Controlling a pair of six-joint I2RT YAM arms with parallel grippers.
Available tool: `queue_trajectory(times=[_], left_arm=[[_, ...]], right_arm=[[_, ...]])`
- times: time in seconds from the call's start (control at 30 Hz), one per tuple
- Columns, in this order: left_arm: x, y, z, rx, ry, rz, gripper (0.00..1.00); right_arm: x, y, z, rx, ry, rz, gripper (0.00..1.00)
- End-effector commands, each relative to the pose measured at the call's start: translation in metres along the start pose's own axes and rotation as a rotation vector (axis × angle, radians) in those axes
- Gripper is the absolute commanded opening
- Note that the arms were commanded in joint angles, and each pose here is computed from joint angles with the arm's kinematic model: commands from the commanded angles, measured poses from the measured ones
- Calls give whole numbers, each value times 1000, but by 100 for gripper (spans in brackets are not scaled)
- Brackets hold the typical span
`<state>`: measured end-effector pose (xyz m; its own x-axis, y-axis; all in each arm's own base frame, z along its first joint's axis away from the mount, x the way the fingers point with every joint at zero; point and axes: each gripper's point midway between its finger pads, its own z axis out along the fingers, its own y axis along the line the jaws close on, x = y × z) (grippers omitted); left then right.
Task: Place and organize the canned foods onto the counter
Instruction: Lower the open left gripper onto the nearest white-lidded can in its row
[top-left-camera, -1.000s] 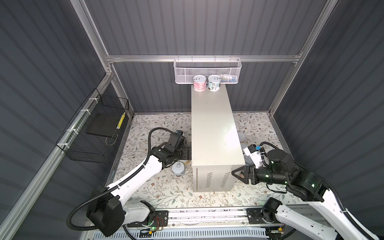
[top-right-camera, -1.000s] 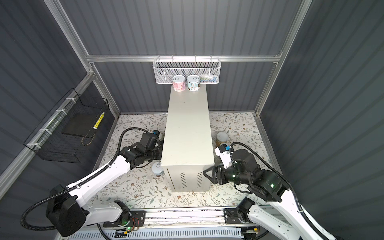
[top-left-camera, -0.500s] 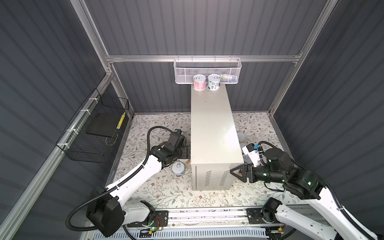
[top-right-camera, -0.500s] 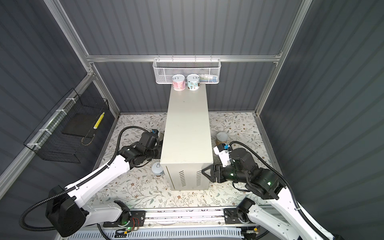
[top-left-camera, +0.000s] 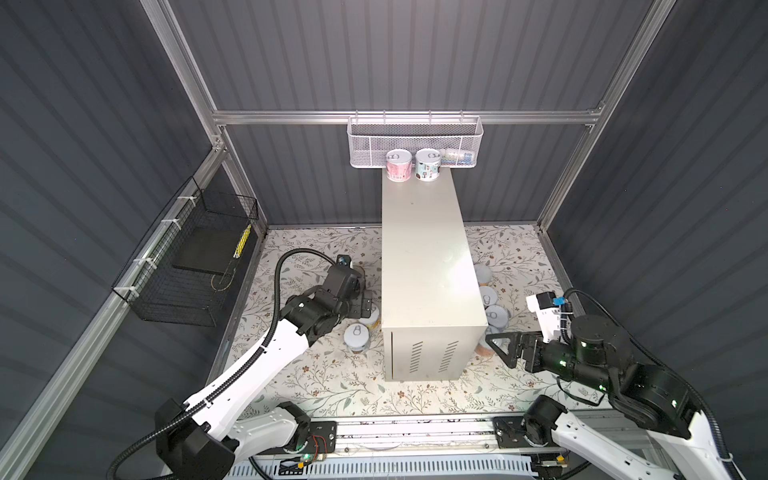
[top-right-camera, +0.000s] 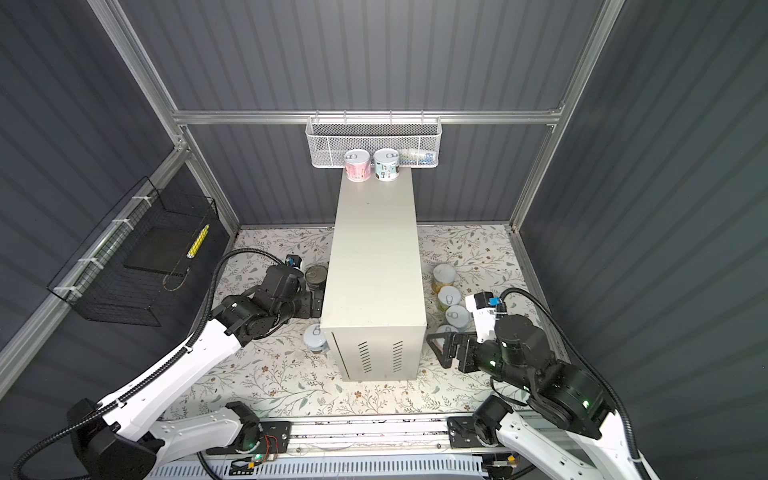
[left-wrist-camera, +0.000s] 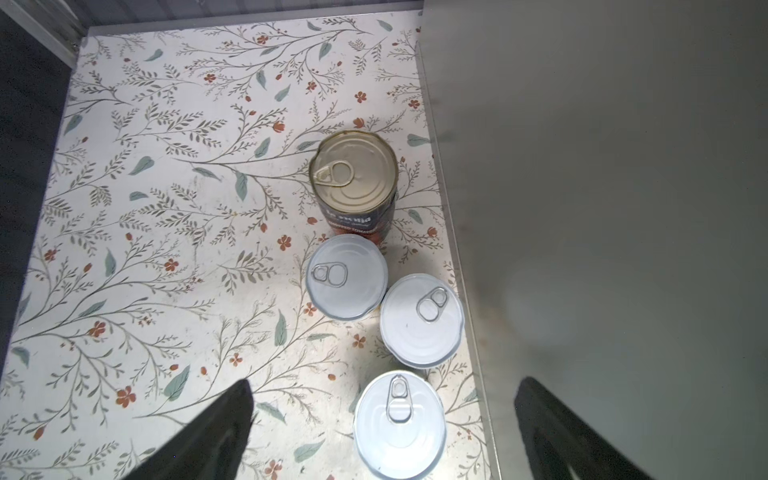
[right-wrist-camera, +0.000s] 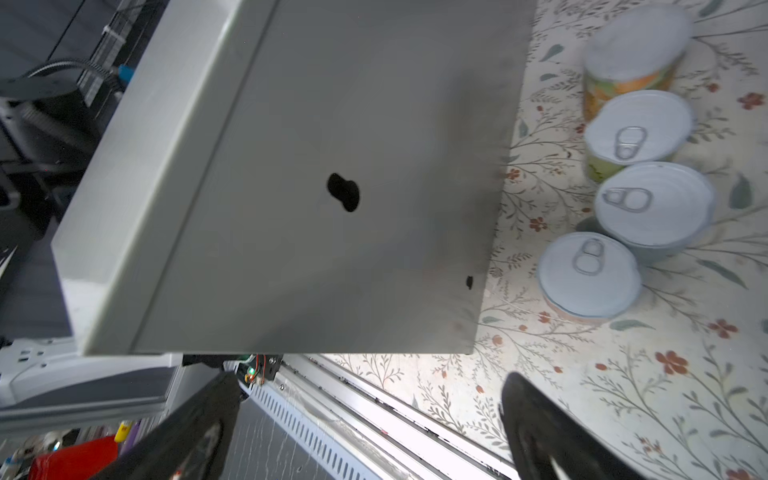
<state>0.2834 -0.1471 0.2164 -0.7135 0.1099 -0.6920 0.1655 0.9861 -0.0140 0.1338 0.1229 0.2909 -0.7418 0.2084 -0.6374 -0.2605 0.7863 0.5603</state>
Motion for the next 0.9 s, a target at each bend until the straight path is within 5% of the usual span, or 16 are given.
queue_trajectory(times=[0.0,0.3,0.53,0.87], left_arm=[[23,10,-2,-48,106,4,99],[74,19,5,-42,188,-84,100],[103,4,30,16,259,-142,99],[112,-16,46,111,271,-154,100]], right_arm=[[-2,-36,-10,164,-71,90,99],[-13,-83,-23,345,-273,151,99],[-1,-89,18,495,-52,86,99],[-10,-83,40,466,-33,61,99]])
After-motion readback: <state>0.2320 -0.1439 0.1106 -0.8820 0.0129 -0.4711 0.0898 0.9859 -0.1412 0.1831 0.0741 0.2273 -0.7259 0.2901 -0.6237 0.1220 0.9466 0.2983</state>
